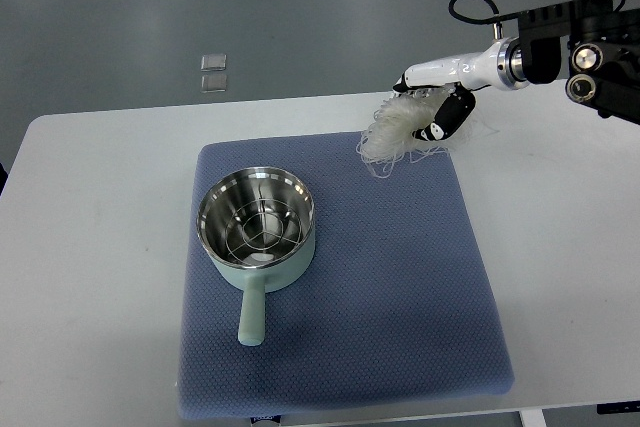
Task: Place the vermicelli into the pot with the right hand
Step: 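Carry the vermicelli with the right hand over the steel pot and lower it, then open the right hand to release the vermicelli into the pot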
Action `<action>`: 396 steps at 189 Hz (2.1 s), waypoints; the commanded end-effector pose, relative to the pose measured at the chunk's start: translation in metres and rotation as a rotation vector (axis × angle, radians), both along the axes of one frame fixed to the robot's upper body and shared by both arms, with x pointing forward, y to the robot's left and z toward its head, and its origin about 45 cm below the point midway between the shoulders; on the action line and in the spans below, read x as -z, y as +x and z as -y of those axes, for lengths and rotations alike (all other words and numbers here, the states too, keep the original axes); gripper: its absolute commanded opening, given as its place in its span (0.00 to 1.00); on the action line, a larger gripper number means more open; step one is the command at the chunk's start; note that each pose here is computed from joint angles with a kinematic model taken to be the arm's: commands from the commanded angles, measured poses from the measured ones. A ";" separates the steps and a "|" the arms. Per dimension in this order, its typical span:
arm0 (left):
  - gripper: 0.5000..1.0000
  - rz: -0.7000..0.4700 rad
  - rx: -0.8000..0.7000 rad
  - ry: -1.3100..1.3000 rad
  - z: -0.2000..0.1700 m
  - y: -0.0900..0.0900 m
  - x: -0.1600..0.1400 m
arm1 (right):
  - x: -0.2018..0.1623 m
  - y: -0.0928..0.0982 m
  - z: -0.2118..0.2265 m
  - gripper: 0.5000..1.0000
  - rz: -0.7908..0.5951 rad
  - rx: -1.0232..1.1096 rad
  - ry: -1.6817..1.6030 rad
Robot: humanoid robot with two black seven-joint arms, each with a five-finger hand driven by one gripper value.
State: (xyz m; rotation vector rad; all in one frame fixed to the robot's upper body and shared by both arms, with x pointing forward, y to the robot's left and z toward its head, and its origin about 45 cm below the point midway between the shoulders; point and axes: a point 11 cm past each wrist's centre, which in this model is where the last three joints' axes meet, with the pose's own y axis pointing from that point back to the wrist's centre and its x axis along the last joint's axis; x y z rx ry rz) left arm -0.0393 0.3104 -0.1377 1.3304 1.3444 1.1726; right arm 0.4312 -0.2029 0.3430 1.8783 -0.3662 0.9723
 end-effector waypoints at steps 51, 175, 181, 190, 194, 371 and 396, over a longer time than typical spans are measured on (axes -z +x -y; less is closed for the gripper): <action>1.00 0.000 0.002 0.000 0.000 0.000 0.000 | -0.105 -0.022 -0.078 0.00 0.132 -0.215 0.013; 1.00 0.000 -0.001 0.003 -0.001 0.000 0.000 | 0.016 -0.040 -0.228 0.00 -0.024 -0.367 0.027; 1.00 0.000 -0.001 0.002 -0.001 0.000 0.000 | 0.020 -0.040 -0.227 0.00 -0.031 -0.362 0.028; 1.00 0.000 -0.001 0.000 0.000 0.000 0.000 | 0.025 -0.040 -0.227 0.00 -0.040 -0.355 0.033; 1.00 0.000 -0.001 0.000 0.000 0.000 0.000 | 0.028 -0.040 -0.228 0.00 -0.043 -0.355 0.035; 1.00 0.000 0.000 0.005 -0.002 0.000 0.000 | 0.014 -0.012 -0.199 0.83 -0.078 -0.244 0.123; 1.00 0.000 -0.001 0.003 -0.001 0.000 0.000 | -0.021 0.012 -0.168 0.83 -0.057 -0.129 0.344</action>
